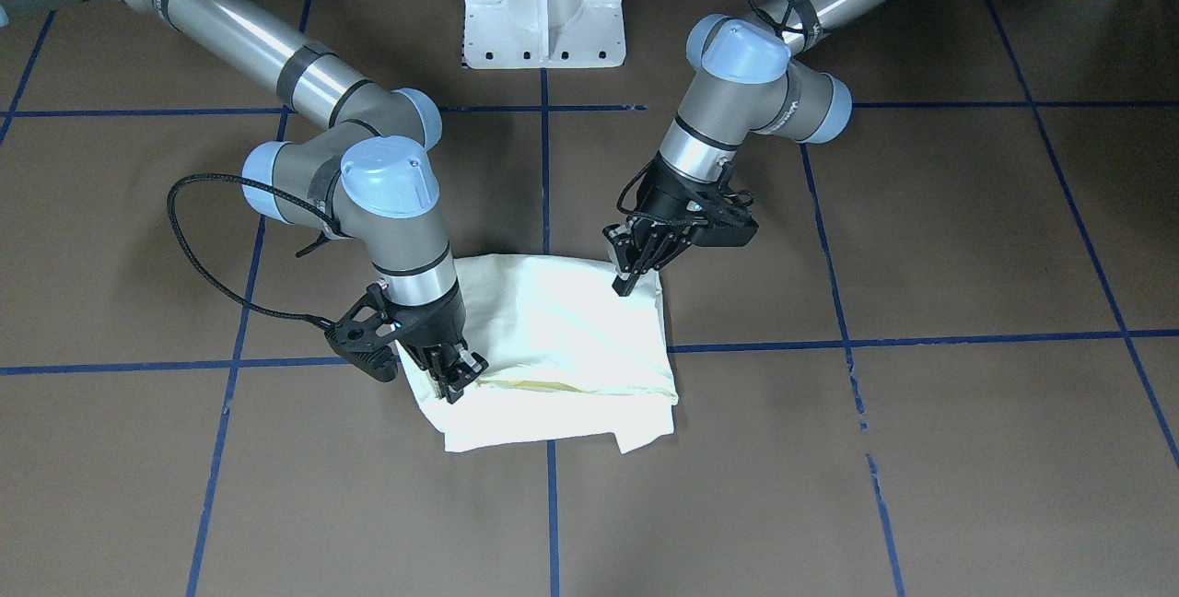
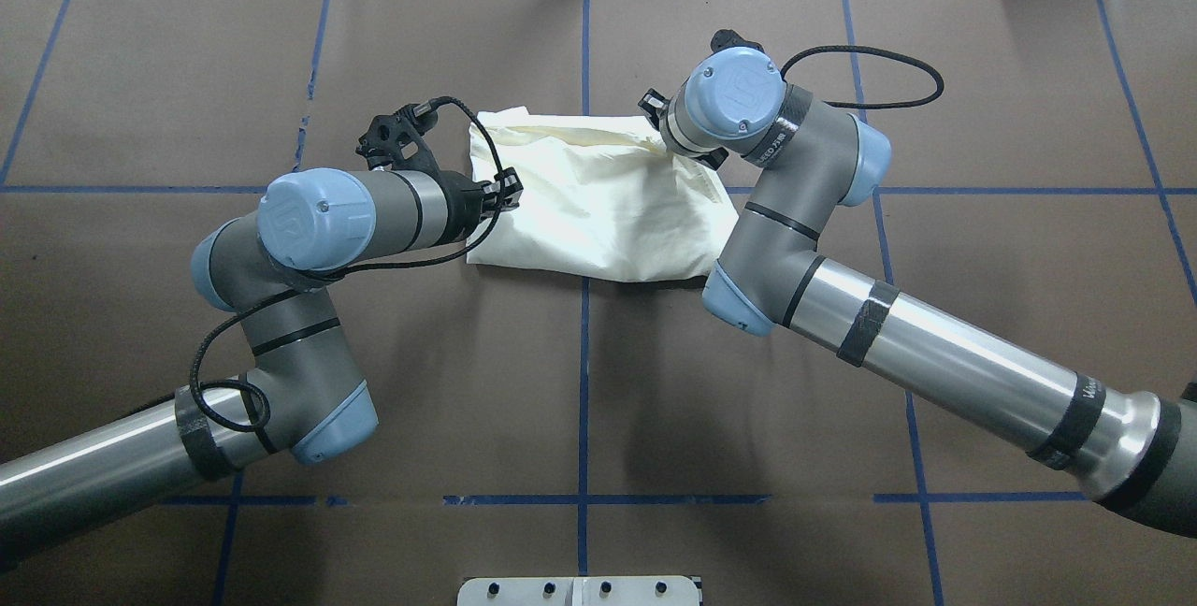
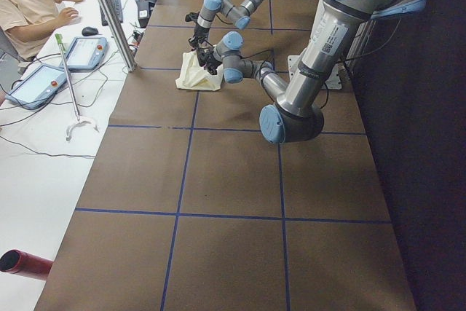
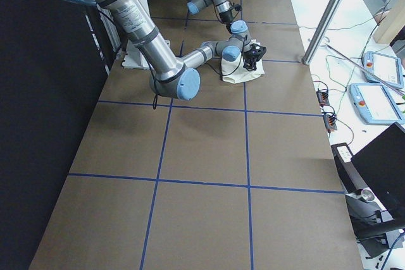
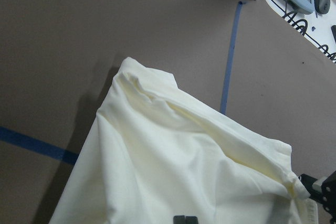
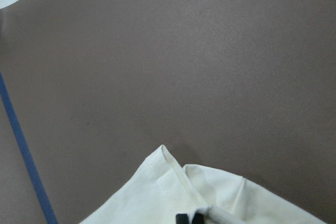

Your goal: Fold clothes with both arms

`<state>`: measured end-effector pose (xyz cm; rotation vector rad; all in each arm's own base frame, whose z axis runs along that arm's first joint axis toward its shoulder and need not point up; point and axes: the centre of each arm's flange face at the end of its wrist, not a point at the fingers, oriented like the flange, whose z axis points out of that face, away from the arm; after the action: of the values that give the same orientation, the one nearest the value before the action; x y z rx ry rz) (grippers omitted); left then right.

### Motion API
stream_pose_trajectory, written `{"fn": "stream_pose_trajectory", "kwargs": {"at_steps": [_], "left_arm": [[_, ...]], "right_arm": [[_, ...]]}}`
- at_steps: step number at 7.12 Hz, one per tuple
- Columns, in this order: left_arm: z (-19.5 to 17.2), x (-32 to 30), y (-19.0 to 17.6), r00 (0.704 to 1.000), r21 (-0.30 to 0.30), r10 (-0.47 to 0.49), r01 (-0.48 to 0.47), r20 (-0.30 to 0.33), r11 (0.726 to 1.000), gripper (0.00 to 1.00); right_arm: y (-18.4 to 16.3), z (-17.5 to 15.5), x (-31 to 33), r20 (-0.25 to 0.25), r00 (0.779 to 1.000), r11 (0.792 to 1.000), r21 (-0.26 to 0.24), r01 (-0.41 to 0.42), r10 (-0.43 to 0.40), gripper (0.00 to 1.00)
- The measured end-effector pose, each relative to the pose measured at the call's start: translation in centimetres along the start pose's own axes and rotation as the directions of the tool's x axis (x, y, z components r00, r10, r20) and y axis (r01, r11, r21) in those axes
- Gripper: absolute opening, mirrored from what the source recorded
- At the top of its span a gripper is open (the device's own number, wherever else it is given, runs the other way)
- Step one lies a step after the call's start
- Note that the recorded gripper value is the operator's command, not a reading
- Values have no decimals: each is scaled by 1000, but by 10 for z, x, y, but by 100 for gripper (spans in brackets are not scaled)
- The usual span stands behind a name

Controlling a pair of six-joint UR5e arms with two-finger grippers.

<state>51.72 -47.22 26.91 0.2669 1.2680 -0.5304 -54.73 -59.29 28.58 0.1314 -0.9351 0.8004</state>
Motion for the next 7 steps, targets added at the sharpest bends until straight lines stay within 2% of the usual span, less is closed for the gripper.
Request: {"fn": "stream_pose_trajectory", "kwargs": {"at_steps": [2,4,7], "left_arm": [[-10,-41,-15,998,19,53,-54,42,998,0],[8,-70,-22,991,23,107,-109,83,994,0],[22,-81,-24,993,24,118,-118,16,993,0]], "right_arm": [[0,0,0,0,1000,1000,1,0,0,0],[0,0,0,0,1000,1000,1,-1,1,0],[0,1,1,-1,1000,1000,0,0,0,0]]}}
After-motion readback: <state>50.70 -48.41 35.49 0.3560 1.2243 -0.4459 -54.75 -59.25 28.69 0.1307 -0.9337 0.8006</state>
